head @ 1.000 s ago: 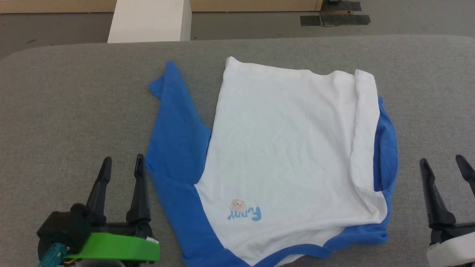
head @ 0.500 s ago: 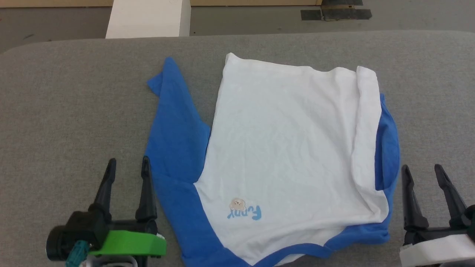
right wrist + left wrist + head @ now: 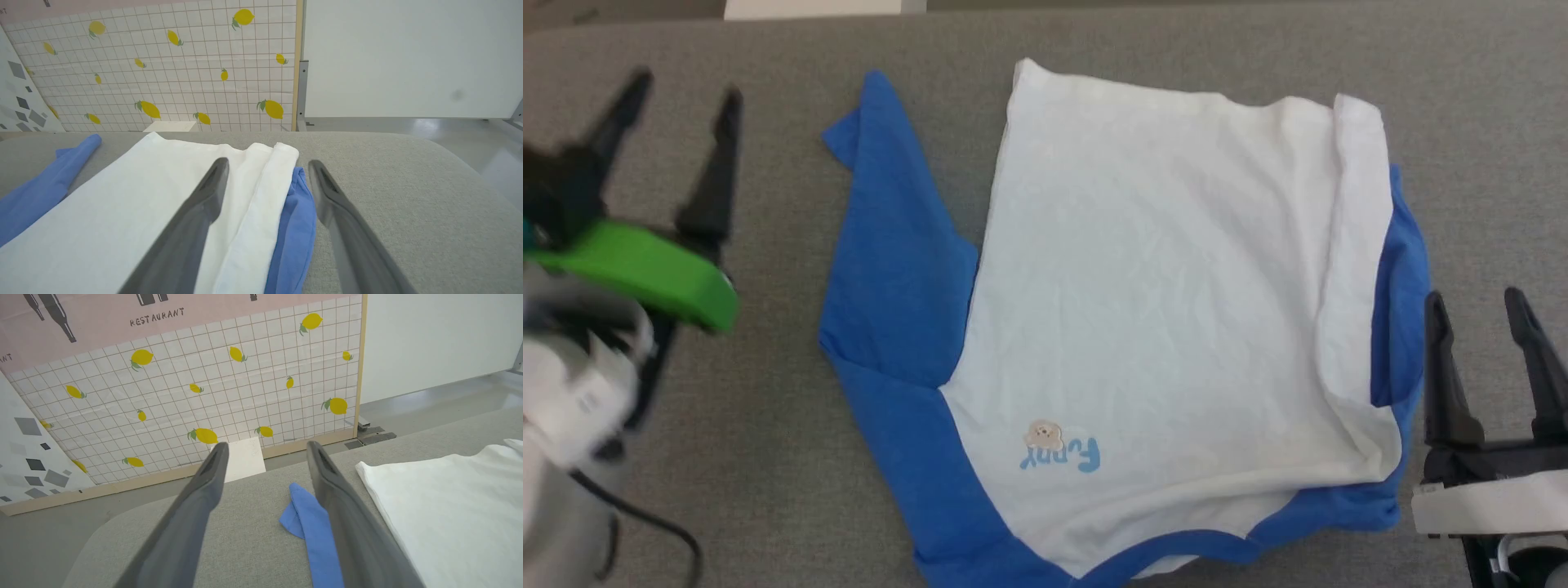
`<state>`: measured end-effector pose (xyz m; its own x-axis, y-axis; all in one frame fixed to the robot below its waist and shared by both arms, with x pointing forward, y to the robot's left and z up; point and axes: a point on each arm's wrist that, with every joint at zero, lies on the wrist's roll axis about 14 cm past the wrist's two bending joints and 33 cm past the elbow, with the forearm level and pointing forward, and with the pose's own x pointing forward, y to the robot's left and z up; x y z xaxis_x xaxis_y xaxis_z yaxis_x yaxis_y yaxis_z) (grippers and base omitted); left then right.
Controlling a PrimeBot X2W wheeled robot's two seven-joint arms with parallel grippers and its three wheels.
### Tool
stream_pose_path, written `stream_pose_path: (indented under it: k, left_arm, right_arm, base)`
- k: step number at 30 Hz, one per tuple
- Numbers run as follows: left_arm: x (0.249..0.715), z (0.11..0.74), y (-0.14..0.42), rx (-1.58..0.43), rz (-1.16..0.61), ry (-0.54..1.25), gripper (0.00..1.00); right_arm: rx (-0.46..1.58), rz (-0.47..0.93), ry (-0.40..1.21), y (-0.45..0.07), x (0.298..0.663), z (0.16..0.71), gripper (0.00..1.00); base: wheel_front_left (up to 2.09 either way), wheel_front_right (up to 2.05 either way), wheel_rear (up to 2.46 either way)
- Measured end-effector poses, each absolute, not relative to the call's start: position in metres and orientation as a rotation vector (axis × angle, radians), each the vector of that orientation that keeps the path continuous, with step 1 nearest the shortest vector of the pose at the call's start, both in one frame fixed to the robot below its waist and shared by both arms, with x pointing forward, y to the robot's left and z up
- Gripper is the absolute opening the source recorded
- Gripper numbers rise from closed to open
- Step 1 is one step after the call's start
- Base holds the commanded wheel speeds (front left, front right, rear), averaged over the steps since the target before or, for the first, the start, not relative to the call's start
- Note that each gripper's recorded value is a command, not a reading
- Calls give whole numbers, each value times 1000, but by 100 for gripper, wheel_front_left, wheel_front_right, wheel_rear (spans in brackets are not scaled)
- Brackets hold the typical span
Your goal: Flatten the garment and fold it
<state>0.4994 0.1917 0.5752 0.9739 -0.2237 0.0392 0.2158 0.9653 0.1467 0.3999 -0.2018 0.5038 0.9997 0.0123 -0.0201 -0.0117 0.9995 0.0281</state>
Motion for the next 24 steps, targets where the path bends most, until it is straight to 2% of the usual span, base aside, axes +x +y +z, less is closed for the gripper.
stream_pose_path:
  k: [4, 9, 16, 24]
  left_arm:
    - [541, 569, 208, 181, -228, 51, 100]
    - [576, 520, 217, 236, -260, 267, 100]
    - [587, 434, 204, 221, -332, 567, 100]
    - [591, 380, 191, 177, -378, 696, 100]
  right_arm:
    - [21, 30, 18, -196, 416, 502, 100]
    - [22, 44, 56, -191, 430, 485, 100]
    - [19, 52, 115, -188, 444, 457, 100]
    - [10, 40, 194, -192, 449, 427, 100]
  base:
    - [0, 0, 0]
    - [0, 0, 0]
    - [0, 0, 0]
    - [0, 0, 0]
